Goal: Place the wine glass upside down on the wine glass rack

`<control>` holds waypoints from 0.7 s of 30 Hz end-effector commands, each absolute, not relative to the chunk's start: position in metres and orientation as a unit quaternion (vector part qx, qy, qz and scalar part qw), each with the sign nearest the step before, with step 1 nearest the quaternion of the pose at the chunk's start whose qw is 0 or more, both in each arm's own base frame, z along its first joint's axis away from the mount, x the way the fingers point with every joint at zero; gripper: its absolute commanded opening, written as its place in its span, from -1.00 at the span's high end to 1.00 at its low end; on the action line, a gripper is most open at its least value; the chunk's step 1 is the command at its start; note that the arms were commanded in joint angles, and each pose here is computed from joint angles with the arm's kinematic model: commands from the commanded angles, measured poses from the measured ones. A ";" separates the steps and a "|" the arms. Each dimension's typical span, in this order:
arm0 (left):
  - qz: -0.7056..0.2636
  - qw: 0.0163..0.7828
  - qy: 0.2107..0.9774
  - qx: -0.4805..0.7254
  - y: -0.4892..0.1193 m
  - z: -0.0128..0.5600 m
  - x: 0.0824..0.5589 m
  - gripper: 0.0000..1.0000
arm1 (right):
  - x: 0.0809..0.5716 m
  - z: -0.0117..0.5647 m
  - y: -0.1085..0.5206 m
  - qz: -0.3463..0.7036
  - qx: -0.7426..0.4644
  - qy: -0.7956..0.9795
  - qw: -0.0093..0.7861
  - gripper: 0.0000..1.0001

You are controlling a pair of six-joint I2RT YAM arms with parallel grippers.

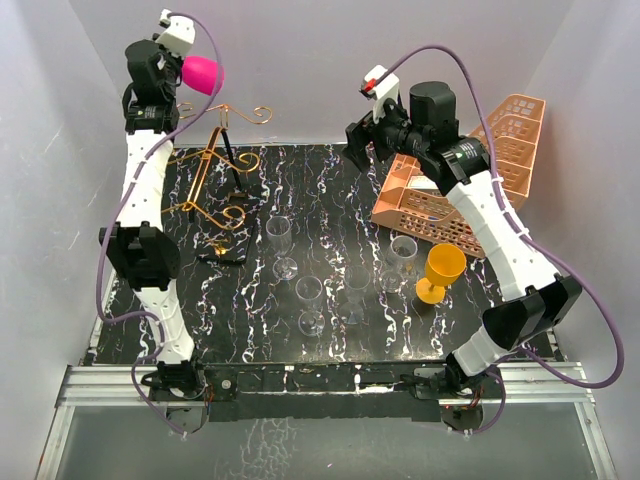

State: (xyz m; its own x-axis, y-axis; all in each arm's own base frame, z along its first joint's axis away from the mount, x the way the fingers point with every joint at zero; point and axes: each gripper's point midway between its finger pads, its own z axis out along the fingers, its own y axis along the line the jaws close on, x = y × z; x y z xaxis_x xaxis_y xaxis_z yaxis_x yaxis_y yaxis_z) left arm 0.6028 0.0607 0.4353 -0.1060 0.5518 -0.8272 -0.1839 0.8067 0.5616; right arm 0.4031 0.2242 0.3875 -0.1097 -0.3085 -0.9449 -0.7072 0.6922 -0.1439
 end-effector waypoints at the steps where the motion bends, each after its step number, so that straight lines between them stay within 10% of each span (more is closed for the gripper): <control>1: 0.296 0.677 0.637 0.219 0.027 0.458 0.609 1.00 | 0.404 0.400 0.226 0.181 -0.357 0.704 0.587 -0.75; 21: 0.339 0.599 0.597 0.413 -0.011 0.408 0.613 1.00 | 0.398 0.399 0.221 0.197 -0.357 0.701 0.585 -0.77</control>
